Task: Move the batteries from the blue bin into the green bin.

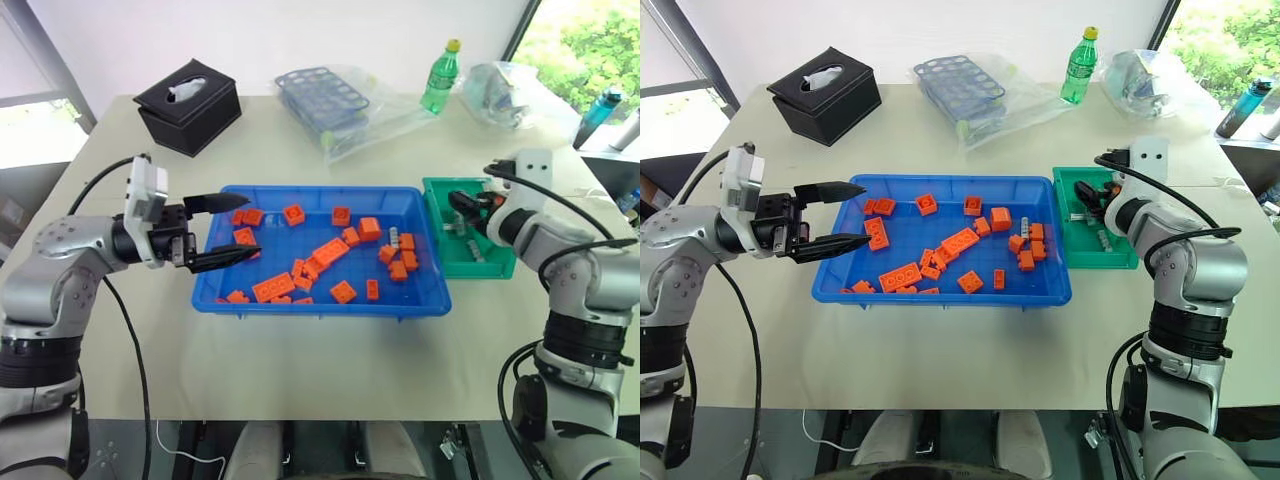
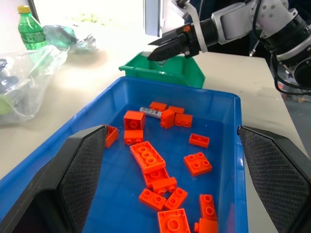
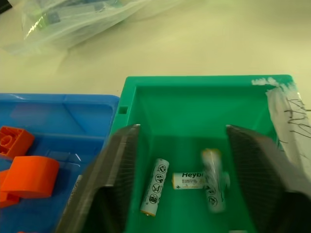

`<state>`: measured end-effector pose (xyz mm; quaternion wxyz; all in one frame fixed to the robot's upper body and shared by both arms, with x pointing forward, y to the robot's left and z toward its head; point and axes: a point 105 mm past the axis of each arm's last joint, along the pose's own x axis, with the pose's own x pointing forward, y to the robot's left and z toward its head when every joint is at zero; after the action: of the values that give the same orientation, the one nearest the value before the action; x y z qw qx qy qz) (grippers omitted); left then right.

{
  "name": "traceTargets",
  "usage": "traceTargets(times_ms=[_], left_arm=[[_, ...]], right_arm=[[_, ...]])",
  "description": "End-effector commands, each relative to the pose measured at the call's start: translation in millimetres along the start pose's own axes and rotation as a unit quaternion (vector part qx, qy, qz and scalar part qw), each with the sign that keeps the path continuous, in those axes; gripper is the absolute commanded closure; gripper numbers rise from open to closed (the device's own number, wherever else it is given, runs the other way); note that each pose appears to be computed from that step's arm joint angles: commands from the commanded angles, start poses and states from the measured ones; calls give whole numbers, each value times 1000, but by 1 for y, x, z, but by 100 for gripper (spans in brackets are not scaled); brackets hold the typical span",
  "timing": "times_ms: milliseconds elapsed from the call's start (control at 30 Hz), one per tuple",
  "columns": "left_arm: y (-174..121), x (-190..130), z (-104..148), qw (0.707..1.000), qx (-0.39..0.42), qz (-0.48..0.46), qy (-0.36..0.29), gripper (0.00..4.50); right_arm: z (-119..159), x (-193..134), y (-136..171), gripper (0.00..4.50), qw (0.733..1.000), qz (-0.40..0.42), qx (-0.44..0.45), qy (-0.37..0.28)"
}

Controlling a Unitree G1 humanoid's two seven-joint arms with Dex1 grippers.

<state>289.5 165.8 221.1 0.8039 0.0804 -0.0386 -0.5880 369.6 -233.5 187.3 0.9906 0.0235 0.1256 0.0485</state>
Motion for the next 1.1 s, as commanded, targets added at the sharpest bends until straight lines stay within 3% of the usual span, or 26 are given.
traceTargets(times_ms=[33,100,167,267,433,667,1100], left_arm=[[-1,2,6,1000,17,-6,-7,0],[-2,1,6,1000,17,-5,-6,0],[-2,1,5,1000,16,-4,-6,0],[-2,1,4,1000,16,-3,-6,0],[-2,2,4,1000,17,-2,-7,0],[-2,0,5,1000,19,4,-7,0],[-4,1,6,1000,18,14,-14,0]], right_arm=[[26,-7,18,81,996,14,-67,-58],[33,-11,44,81,987,52,-128,-86],[21,-15,83,81,976,131,-158,-77],[3,-12,104,81,971,166,-166,-53],[-30,6,107,81,973,153,-170,18],[-48,21,99,81,977,132,-158,58],[-41,32,88,81,966,79,-237,71]])
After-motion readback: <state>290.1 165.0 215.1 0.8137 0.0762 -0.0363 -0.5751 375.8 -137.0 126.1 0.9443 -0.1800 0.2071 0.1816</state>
